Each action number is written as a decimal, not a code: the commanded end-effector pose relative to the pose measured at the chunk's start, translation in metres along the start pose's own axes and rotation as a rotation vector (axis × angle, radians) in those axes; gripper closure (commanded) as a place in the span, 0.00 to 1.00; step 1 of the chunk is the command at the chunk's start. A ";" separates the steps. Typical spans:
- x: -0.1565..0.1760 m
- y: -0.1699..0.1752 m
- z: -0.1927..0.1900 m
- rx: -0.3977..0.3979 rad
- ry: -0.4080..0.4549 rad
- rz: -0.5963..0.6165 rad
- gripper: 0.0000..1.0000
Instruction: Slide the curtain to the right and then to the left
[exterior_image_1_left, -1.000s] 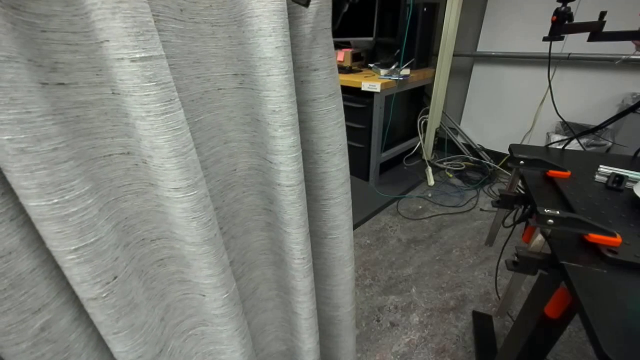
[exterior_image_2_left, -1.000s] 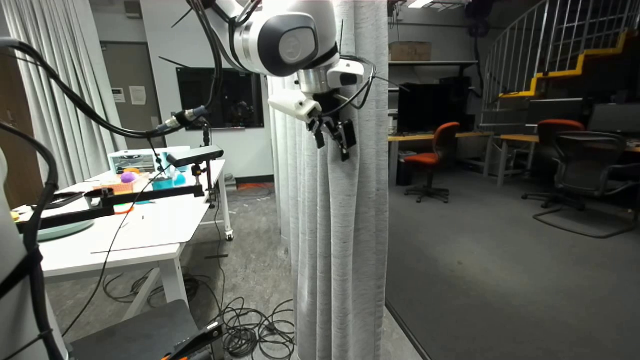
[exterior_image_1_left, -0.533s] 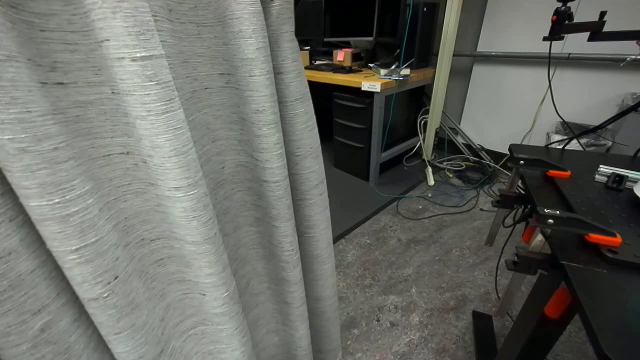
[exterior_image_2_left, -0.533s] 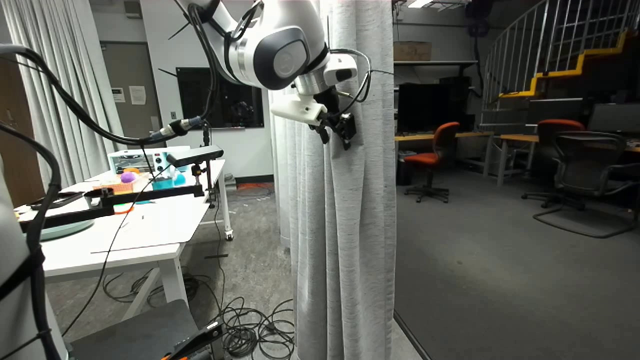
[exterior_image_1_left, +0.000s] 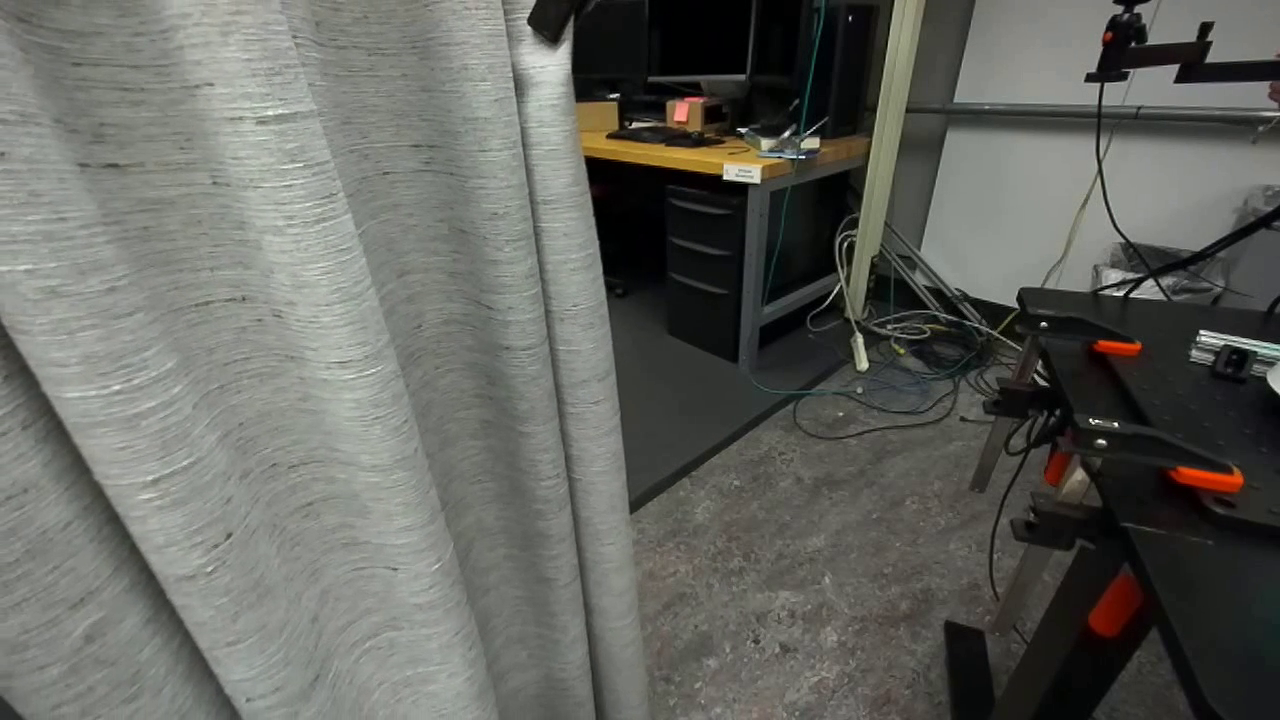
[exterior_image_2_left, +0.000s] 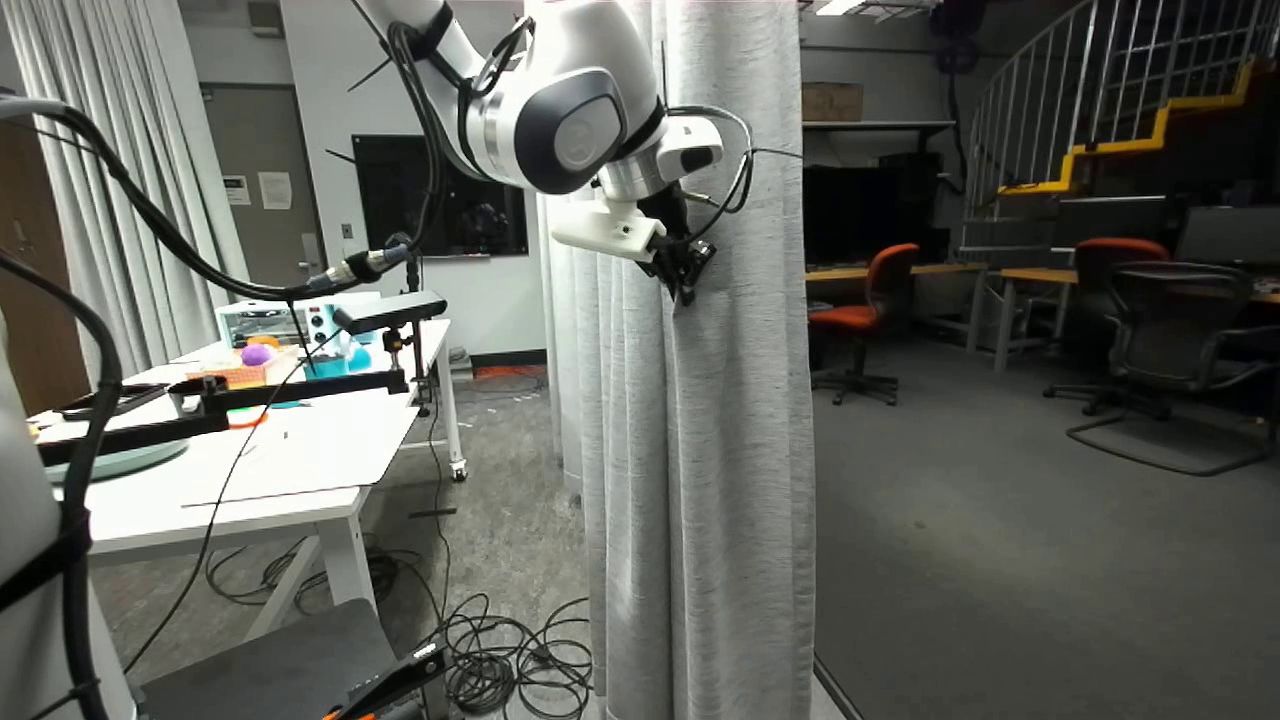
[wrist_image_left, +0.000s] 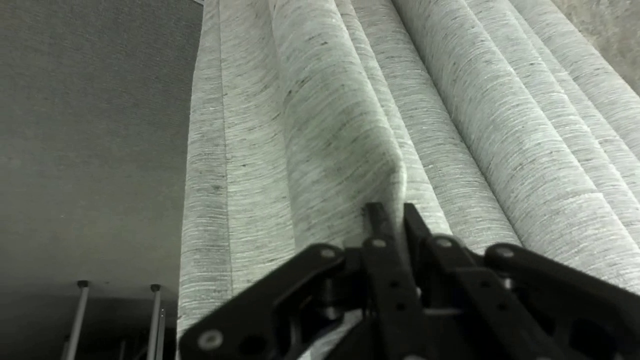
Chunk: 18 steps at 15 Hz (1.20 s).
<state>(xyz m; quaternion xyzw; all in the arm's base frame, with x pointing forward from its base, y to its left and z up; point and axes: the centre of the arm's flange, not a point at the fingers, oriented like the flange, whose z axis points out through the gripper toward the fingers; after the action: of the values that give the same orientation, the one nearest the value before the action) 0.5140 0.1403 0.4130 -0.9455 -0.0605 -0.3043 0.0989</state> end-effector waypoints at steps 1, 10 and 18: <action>0.006 0.027 0.012 -0.037 -0.008 0.068 1.00; 0.031 0.207 0.022 -0.315 0.001 0.409 1.00; 0.037 0.339 -0.005 -0.517 0.060 0.631 1.00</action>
<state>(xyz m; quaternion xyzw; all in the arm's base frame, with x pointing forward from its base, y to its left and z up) 0.5871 -0.1559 0.4236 -0.9032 0.2603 -0.3397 -0.0329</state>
